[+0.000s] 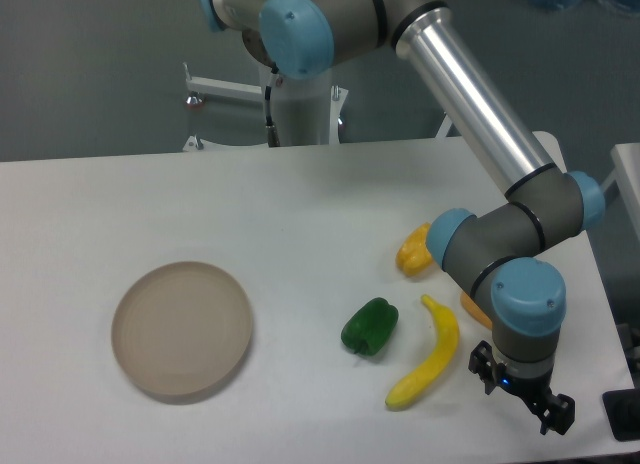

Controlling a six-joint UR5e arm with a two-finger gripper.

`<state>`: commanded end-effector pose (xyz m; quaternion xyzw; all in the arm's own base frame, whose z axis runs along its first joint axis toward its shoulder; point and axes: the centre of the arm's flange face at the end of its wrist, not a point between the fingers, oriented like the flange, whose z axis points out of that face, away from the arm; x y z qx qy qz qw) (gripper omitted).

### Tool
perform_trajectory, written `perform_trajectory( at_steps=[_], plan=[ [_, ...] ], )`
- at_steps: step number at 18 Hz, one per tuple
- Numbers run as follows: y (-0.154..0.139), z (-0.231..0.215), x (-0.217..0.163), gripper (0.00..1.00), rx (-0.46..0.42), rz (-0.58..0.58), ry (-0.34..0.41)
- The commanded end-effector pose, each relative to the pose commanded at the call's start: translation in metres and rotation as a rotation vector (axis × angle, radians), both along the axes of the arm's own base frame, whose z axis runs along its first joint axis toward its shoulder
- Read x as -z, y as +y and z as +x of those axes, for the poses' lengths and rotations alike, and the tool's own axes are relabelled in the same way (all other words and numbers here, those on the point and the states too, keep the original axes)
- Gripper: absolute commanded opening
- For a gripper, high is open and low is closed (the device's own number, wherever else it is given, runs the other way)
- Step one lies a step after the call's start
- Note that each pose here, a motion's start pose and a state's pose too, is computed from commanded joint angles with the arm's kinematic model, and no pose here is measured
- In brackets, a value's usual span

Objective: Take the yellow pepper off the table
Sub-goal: 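Raise the gripper and move it toward the small yellow pepper, then lower the open gripper over the yellow pepper and close on it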

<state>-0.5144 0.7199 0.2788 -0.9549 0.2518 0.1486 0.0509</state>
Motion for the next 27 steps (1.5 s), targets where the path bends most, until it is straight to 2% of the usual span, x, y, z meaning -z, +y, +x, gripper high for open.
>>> perform_trajectory(
  at_steps=[10,18,22,25,27],
  plan=[
    [-0.013,0.014,-0.011,1.00,-0.005,-0.030,-0.012],
    [-0.093,0.042,-0.063,1.00,-0.035,-0.160,-0.149],
    [-0.135,0.065,-0.068,1.00,-0.045,-0.224,-0.220],
    [-0.147,0.081,-0.062,1.00,-0.040,-0.254,-0.251],
    [-0.154,0.091,-0.054,1.00,0.005,-0.282,-0.262]
  ],
)
